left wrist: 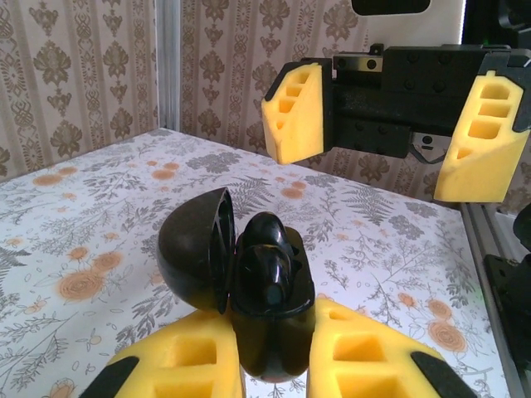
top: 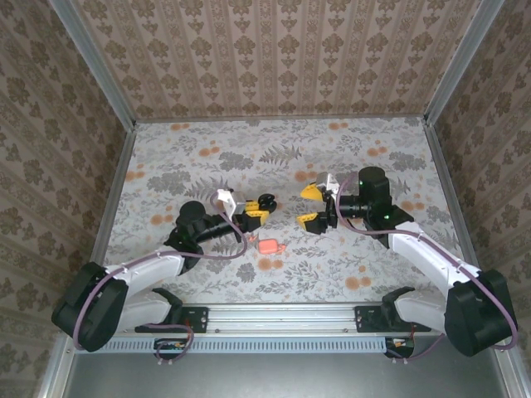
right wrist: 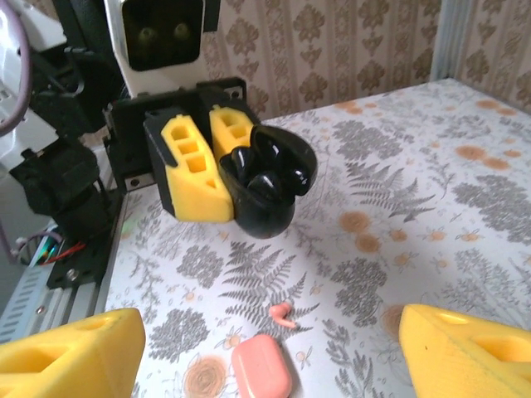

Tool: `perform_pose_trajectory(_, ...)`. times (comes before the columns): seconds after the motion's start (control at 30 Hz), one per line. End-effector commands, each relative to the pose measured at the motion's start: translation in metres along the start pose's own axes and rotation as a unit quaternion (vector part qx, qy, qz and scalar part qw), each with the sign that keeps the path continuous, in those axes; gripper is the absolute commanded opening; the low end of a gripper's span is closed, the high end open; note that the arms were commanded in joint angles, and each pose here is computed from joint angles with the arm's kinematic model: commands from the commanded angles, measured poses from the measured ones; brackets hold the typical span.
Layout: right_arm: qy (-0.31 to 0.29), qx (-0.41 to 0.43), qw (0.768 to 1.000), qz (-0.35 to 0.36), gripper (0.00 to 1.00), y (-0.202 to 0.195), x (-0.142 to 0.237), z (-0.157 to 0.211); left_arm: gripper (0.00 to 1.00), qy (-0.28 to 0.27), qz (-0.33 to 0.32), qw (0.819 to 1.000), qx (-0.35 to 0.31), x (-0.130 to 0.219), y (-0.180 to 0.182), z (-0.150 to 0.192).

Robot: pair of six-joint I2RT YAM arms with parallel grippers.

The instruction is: Insert the wireless bluetooth earbuds into the charging case

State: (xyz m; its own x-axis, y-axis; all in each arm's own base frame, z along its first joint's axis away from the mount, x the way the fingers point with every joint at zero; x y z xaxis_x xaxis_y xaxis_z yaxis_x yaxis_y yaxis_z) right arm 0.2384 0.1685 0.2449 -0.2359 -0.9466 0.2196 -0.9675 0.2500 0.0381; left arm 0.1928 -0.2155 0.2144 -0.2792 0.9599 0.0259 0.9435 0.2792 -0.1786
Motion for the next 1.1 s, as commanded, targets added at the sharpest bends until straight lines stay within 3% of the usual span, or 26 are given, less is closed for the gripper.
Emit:
perform_pose_trajectory(0.0,0.010,0.026,0.999,-0.040,0.82,0.006,0.001,-0.004,0.08,-0.009,0.029,0.999,-0.029,-0.003,-0.008,-0.013)
perform_pose_trajectory(1.07,0.025,0.017,0.979,-0.202,0.74,0.013,-0.058,-0.018,0.08,-0.002,0.059,0.997,-0.041,-0.014,-0.023,-0.015)
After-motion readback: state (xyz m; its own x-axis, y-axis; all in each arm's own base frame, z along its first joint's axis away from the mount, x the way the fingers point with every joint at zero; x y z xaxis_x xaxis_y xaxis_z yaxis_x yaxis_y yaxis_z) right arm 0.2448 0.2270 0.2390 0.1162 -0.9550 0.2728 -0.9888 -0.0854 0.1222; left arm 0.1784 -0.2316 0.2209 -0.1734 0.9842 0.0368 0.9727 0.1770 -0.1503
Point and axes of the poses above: each hand's point on the last joint's axis, 136 mm out from that joint toward the fingers, its own x axis back along the fingers, its own y axis along the line the jaws close on, z = x × y, the point moved 7 cm from there along x, back along the fingers, and after that the axes turned 3 degrees about x, right-handed, at the moved point
